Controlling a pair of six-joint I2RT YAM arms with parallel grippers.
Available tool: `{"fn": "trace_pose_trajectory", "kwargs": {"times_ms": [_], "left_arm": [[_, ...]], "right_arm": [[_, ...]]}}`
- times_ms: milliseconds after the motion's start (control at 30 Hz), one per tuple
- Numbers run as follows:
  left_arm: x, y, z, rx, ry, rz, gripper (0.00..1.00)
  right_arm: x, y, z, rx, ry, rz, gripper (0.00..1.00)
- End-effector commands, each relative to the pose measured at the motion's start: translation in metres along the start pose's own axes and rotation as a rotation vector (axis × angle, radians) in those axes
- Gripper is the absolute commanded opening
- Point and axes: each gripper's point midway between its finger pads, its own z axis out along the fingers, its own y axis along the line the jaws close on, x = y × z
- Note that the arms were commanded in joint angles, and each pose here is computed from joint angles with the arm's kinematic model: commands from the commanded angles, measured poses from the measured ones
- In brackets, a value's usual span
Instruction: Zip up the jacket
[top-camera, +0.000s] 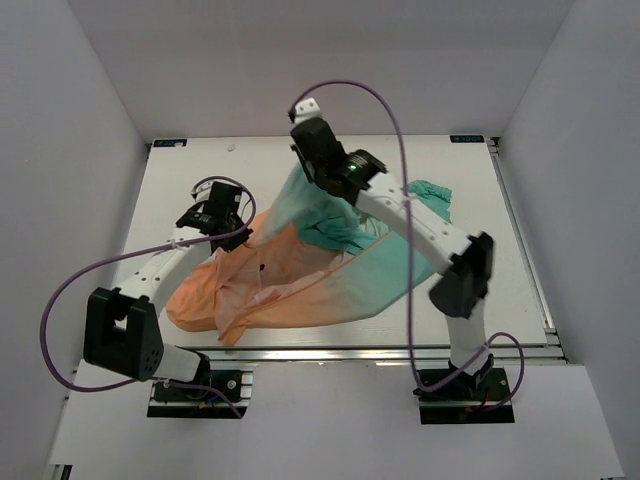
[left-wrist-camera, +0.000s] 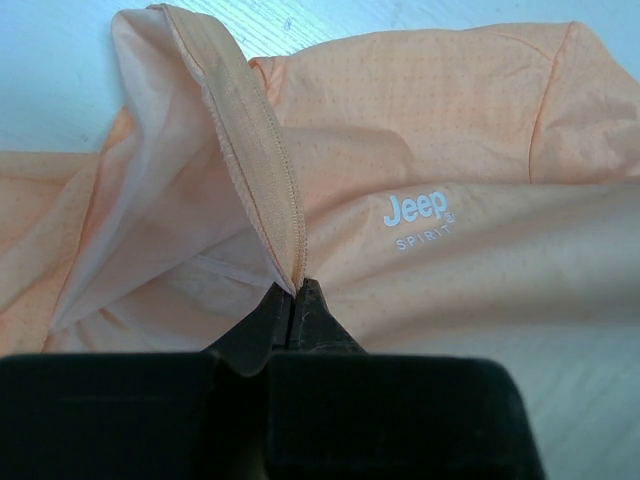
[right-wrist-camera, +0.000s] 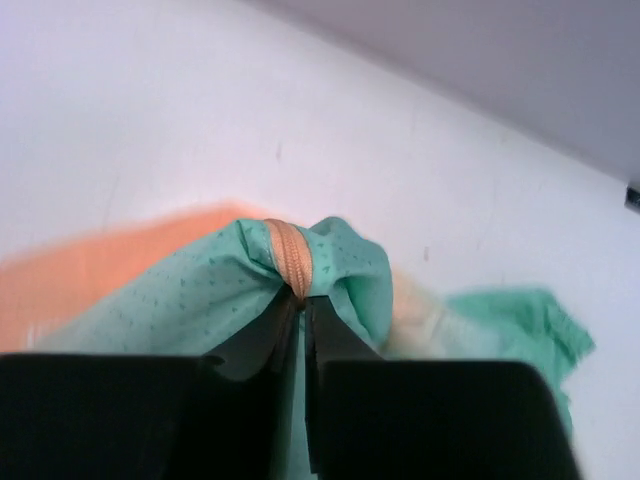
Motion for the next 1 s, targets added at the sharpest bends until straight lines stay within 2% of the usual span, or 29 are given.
{"fn": "trace_pose_trajectory", "kwargs": {"times_ms": [0, 33, 100, 133, 200, 300, 333, 367, 500, 633, 767, 800, 967], "left_arm": [[-0.01, -0.005, 0.004, -0.03, -0.012, -0.028, 0.0], [-0.01, -0.004, 0.006, -0.038, -0.007, -0.032, 0.0], [-0.003, -0.003, 0.013, -0.048, 0.022, -0.03, 0.0], [0.0, -0.003, 0.014, -0.053, 0.032, -0.026, 0.0], [0.005, 0.002, 0.018, -0.071, 0.051, -0.02, 0.0], [0.008, 0.001, 0.021, -0.066, 0.055, -0.016, 0.0], [0.008, 0.002, 0.021, -0.069, 0.057, -0.015, 0.0], [0.008, 0.002, 0.021, -0.072, 0.055, -0.014, 0.0], [0.005, 0.01, 0.017, -0.115, 0.046, -0.003, 0.0], [0.0, 0.018, 0.014, -0.157, 0.025, 0.0, 0.0], [0.004, 0.022, 0.015, -0.172, 0.035, 0.008, 0.0], [0.005, 0.023, 0.016, -0.174, 0.042, 0.006, 0.0], [0.016, 0.022, 0.023, -0.168, 0.085, 0.017, 0.0]], "right_arm": [[-0.07, -0.021, 0.055, 0.256, -0.257, -0.019, 0.07], [-0.079, -0.022, 0.063, 0.296, -0.299, -0.113, 0.26], [-0.083, -0.022, 0.076, 0.356, -0.355, -0.143, 0.66], [-0.082, -0.019, 0.078, 0.359, -0.367, -0.158, 0.79], [-0.069, -0.011, 0.078, 0.295, -0.311, -0.164, 0.87], [-0.029, -0.001, 0.068, 0.15, -0.195, -0.138, 0.89], [0.007, 0.004, 0.072, 0.11, -0.121, -0.167, 0.89], [0.0, 0.0, 0.051, 0.083, -0.15, -0.131, 0.89], [0.048, 0.003, 0.044, -0.041, -0.074, -0.095, 0.89], [0.079, -0.021, 0.068, -0.039, 0.042, -0.072, 0.89], [0.101, -0.025, 0.104, -0.024, 0.128, -0.076, 0.88], [0.091, -0.027, 0.109, -0.025, 0.116, -0.063, 0.87], [0.108, -0.035, 0.154, -0.041, 0.166, -0.017, 0.84]]}}
